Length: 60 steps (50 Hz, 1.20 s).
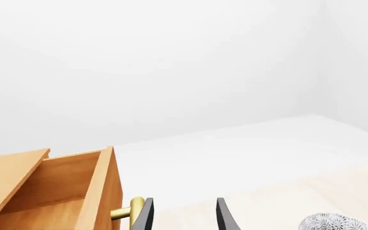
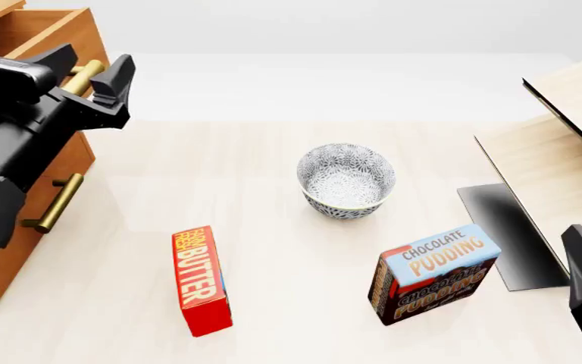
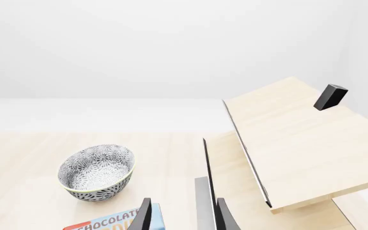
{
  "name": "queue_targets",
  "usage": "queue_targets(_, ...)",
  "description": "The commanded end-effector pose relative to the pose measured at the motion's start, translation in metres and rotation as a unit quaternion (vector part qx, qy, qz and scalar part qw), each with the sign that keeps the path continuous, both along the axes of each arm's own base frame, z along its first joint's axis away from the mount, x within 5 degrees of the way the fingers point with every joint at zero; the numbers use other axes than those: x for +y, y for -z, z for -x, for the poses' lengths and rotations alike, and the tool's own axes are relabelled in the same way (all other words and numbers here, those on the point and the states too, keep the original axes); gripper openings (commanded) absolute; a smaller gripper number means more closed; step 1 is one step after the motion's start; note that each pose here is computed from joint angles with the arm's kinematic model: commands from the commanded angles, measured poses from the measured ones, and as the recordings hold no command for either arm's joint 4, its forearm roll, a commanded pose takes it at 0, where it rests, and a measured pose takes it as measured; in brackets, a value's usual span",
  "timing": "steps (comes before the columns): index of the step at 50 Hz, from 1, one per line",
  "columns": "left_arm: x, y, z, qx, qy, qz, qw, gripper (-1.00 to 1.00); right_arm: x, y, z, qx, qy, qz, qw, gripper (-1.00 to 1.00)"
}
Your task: Close the top drawer of the cabinet.
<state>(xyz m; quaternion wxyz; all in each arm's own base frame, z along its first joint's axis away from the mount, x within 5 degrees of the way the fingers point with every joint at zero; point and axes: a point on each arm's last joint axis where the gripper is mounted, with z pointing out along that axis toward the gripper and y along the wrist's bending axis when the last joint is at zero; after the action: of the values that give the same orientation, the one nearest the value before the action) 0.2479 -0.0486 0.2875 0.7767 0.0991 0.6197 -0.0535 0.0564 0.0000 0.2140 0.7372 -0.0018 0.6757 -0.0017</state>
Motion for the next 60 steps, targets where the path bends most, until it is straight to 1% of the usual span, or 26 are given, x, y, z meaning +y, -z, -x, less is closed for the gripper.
queue_targets(1,0.008,0.033,-0.011,0.07,-0.032,0.013,0.9969,1.0,0.0,0.0,0.0,0.0,0.0,0.0,1.0,1.0)
queue_targets(60,0.03,0.043,-0.01,0.075,-0.075,0.012,0.9943,1.0,0.0,0.0,0.0,0.0,0.0,0.0,1.0,1.0)
